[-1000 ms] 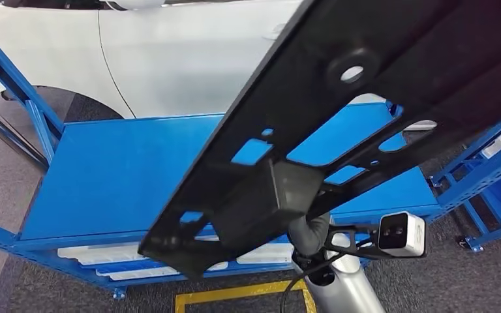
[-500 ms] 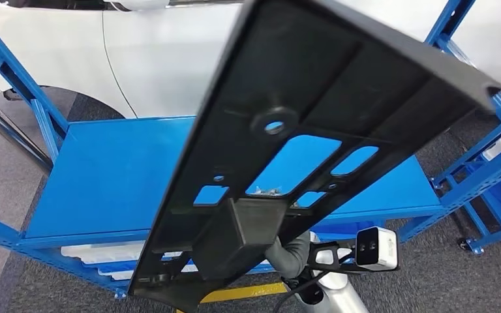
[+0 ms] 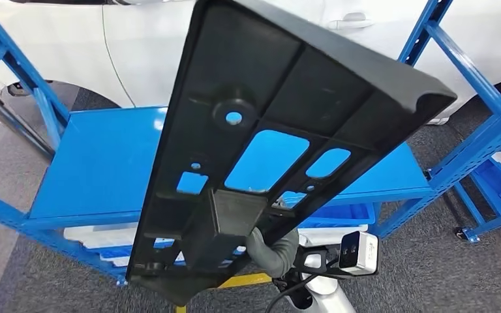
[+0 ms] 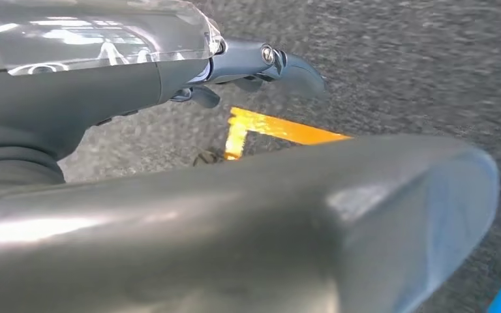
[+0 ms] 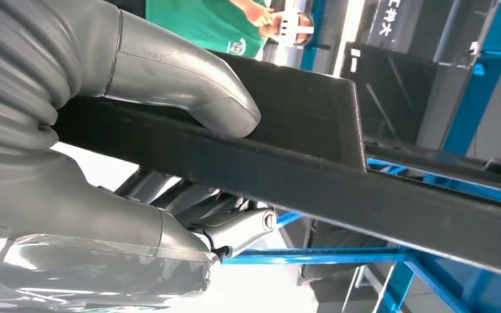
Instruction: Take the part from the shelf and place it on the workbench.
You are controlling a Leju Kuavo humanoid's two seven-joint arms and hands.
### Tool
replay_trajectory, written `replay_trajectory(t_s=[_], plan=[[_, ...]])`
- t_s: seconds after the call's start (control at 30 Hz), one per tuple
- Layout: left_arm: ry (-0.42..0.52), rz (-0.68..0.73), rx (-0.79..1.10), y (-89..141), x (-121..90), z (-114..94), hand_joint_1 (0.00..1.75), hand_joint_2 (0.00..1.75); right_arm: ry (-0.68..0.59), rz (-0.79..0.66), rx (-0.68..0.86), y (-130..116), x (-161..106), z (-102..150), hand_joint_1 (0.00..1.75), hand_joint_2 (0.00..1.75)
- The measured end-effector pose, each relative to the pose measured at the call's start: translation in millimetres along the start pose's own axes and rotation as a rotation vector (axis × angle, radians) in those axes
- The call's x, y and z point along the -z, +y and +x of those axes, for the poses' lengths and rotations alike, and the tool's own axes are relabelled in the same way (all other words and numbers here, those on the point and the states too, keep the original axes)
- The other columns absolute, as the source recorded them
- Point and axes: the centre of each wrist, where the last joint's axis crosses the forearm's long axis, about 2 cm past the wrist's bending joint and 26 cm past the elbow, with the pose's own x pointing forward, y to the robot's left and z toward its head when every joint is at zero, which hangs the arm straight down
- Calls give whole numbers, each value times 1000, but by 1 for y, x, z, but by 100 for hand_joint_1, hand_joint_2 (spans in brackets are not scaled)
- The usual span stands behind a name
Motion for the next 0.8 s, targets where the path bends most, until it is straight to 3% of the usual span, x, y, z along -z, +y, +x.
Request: replay_trajectory(t_s=[0.8], plan=[[34,-28,74,1,-2,-6,0,0,-4,17,-13,-2,-5,8,175,175]])
